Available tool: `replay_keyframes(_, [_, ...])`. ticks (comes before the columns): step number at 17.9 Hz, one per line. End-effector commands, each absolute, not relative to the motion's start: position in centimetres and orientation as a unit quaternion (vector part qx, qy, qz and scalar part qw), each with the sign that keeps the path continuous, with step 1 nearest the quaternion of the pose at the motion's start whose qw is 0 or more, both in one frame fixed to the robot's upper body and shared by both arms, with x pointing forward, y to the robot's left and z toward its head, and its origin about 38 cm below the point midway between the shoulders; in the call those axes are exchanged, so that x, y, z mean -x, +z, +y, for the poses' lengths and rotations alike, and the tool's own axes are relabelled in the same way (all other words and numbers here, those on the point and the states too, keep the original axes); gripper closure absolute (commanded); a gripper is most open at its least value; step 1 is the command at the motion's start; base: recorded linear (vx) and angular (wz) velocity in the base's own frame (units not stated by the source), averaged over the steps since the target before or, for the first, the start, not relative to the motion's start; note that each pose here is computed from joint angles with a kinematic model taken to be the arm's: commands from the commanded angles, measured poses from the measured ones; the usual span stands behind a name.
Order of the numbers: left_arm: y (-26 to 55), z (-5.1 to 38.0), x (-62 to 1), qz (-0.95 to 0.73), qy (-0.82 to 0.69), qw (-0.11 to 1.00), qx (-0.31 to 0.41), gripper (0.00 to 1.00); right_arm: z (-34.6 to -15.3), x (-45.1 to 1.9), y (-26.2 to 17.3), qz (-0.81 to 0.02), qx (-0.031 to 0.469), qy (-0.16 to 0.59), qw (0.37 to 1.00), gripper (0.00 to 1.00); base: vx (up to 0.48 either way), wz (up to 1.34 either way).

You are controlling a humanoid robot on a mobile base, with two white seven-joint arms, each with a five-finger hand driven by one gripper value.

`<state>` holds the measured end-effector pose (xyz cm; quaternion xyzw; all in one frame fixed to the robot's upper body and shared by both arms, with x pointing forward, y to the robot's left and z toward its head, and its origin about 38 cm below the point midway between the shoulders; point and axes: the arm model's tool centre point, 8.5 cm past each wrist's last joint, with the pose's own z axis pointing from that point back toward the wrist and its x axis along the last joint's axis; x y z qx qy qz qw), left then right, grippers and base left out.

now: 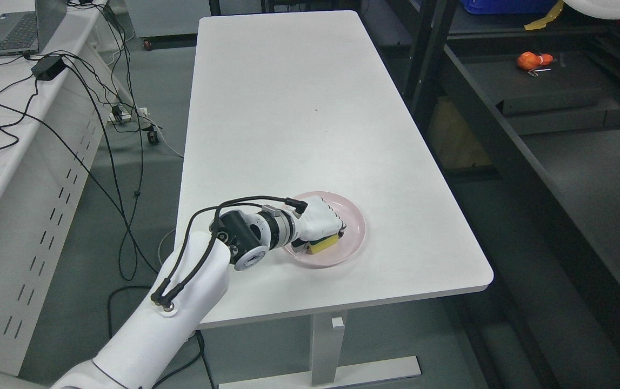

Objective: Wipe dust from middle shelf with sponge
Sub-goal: 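Lift the sponge off the plate and pull the left hand back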

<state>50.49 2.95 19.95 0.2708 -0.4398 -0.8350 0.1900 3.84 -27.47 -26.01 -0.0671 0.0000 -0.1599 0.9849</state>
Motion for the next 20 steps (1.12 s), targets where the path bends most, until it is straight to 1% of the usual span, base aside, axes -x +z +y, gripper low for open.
replay_keyframes(1, [21.5,5.0,-51.6,-0.491,-0.799,0.247,-0.243,0.67,-28.7,-4.4,-25.9,-0.010,0.076,-0.160,0.984,0.00,0.000,0.00])
replay_keyframes(4, [23.3,6.1,-51.8,-0.564,-0.757,0.271,-0.187,0.88,-28.7,-4.4,-25.9,-0.010,0.076,-0.160,0.984,0.00,0.000,0.00])
replay_keyframes(5, [24.4,7.0,-51.9,-0.602,-0.729,0.283,-0.161,0.96,-28.7,-4.4,-25.9,-0.010,0.076,-0.160,0.984,0.00,-0.001,-0.03])
replay_keyframes(6, [25.2,8.2,-52.1,-0.643,-0.692,0.300,-0.133,1.00,-28.7,-4.4,-25.9,-0.010,0.076,-0.160,0.984,0.00,-0.001,-0.03])
replay_keyframes(8, [27.0,10.8,-52.5,-0.709,-0.615,0.332,-0.097,1.00,-28.7,-4.4,-25.9,-0.010,0.076,-0.160,0.984,0.00,0.000,0.00])
replay_keyframes(11, [30.3,17.0,-53.1,-0.799,-0.474,0.364,-0.068,1.00,-28.7,-4.4,-25.9,-0.010,0.076,-0.160,0.984,0.00,0.000,0.00])
replay_keyframes(13, [31.0,19.6,-52.8,-0.852,-0.360,0.380,-0.007,1.00,-28.7,-4.3,-25.9,-0.010,0.076,-0.160,0.984,0.00,0.000,0.00])
replay_keyframes(15, [30.5,22.5,-52.1,-0.882,-0.222,0.410,0.070,1.00,-28.7,-4.4,-25.9,-0.010,0.076,-0.160,0.984,0.00,0.000,0.00])
replay_keyframes(17, [28.1,24.0,-51.3,-0.883,-0.136,0.432,0.124,1.00,-28.7,-4.4,-25.9,-0.010,0.076,-0.160,0.984,0.00,0.000,0.00])
replay_keyframes(18, [27.0,24.7,-50.9,-0.883,-0.104,0.436,0.140,1.00,-28.7,-4.4,-25.9,-0.010,0.076,-0.160,0.984,0.00,0.000,0.00])
replay_keyframes(20, [25.4,26.8,-50.3,-0.883,-0.043,0.444,0.146,1.00,-28.7,-4.4,-25.9,-0.010,0.076,-0.160,0.984,0.00,0.000,0.00])
